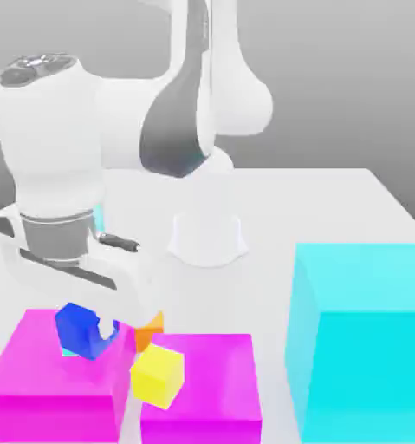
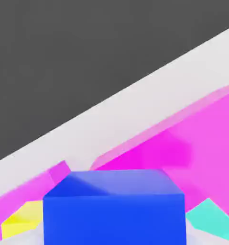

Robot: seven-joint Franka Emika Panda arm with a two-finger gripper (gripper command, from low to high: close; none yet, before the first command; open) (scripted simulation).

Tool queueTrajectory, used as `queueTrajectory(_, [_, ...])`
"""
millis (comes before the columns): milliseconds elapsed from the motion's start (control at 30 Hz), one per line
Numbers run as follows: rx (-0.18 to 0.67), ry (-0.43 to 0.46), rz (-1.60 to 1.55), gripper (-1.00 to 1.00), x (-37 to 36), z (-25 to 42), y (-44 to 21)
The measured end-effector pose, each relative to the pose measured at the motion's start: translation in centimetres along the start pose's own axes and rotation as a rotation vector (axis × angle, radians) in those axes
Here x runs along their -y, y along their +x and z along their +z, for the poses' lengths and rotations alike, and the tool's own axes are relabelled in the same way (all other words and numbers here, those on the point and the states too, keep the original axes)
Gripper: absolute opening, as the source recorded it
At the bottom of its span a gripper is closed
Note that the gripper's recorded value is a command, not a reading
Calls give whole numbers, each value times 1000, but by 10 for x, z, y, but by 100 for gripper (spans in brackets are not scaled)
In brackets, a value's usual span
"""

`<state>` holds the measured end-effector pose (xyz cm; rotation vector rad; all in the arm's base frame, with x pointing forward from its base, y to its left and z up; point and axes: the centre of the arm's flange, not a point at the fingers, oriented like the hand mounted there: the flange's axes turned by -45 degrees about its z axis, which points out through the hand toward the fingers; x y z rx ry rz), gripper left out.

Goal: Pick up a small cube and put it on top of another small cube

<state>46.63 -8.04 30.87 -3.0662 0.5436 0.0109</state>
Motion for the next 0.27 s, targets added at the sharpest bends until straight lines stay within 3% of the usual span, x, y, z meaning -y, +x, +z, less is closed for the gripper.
queueTrajectory(133, [-10,-23,-57,-100,23,36,-7])
queueTrajectory(167, [-11,-24,-45,100,17,49,-7])
queueTrajectory(267, [-11,-24,-45,100,17,49,-6])
